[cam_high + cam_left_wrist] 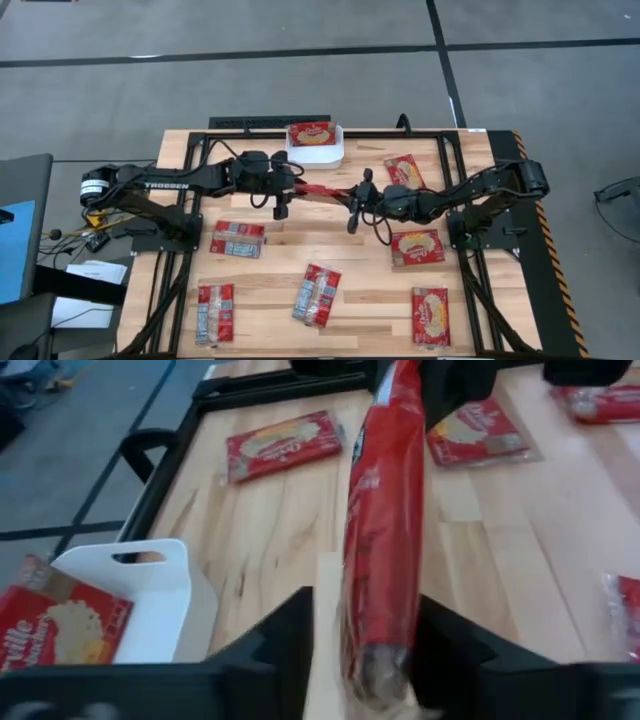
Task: Sort popcorn bags into baskets
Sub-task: Put the red popcorn bag into the white bin
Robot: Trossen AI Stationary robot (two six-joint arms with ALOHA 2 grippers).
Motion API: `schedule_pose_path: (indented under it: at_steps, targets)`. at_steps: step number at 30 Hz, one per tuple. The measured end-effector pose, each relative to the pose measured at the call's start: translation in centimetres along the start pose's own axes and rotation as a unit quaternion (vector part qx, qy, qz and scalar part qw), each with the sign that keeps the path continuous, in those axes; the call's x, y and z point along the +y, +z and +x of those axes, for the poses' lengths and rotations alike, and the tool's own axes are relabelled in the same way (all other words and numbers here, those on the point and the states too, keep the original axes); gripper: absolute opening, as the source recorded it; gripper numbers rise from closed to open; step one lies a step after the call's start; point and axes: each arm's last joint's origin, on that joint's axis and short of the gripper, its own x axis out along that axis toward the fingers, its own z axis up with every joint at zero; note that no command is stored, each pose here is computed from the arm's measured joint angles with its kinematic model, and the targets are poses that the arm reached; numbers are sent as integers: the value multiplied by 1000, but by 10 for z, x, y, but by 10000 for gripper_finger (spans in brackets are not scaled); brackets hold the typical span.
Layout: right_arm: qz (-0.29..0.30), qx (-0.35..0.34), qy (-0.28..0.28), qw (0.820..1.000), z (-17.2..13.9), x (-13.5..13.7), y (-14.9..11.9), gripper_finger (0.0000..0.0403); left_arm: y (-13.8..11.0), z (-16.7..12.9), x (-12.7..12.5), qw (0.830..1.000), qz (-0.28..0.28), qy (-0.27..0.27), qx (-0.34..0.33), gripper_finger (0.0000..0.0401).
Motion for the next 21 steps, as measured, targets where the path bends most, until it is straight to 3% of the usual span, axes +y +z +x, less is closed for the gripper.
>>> schedule_pose_path:
  at_steps: [6,11,15,21]
  targets:
    - [-6,8,-2,1000,0,0,-2,17,-1,-1,3,1000,2,-11,4,14]
    - [-12,13,-6,1000,0,-1,-3,28,-2,-1,7,1000,1,-14,4,8]
    - [-12,2,-63,998,0,-5,0,101,-4,-6,22,1000,15,26,8,6]
    - [-19,-18,-176,984,-7,-8,9,228,-9,-19,63,995,7,100,5,3]
